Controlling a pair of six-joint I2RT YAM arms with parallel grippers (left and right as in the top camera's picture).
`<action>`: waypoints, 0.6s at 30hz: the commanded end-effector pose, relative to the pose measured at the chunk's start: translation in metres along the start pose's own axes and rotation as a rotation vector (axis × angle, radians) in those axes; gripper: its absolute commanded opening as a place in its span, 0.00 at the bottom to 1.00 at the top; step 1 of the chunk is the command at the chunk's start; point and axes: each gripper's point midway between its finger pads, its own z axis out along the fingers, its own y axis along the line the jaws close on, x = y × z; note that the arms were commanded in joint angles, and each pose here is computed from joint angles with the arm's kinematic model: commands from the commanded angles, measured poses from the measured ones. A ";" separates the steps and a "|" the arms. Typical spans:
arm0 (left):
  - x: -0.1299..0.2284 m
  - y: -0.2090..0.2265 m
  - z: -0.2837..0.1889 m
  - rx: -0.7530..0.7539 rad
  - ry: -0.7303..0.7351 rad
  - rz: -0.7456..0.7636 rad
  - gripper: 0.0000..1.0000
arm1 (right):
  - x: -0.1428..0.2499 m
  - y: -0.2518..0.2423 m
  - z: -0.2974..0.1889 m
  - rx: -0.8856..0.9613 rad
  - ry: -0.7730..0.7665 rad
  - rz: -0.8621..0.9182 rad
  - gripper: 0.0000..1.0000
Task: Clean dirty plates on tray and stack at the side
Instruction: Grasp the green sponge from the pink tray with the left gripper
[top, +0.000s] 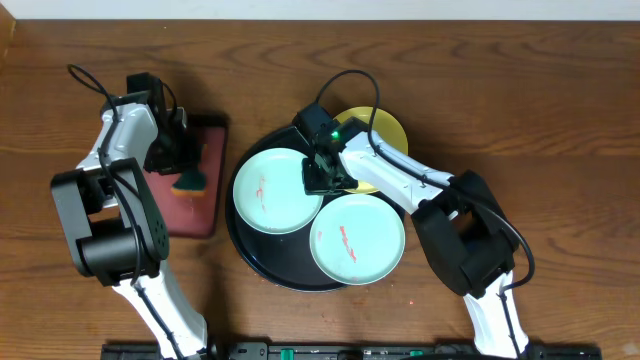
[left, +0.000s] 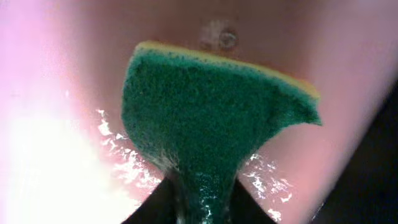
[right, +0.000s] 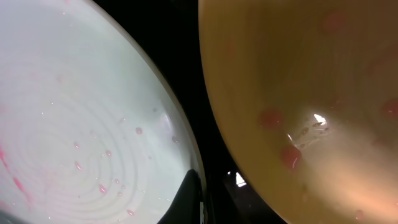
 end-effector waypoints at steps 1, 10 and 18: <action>0.012 0.004 0.022 -0.013 0.047 -0.010 0.13 | 0.005 -0.011 0.018 0.043 0.026 -0.009 0.01; 0.008 0.003 0.015 -0.013 0.031 -0.035 0.07 | 0.004 -0.011 0.018 0.043 0.026 -0.009 0.01; -0.005 0.000 -0.045 -0.012 -0.068 -0.029 0.08 | 0.004 -0.011 0.018 0.040 0.027 -0.007 0.01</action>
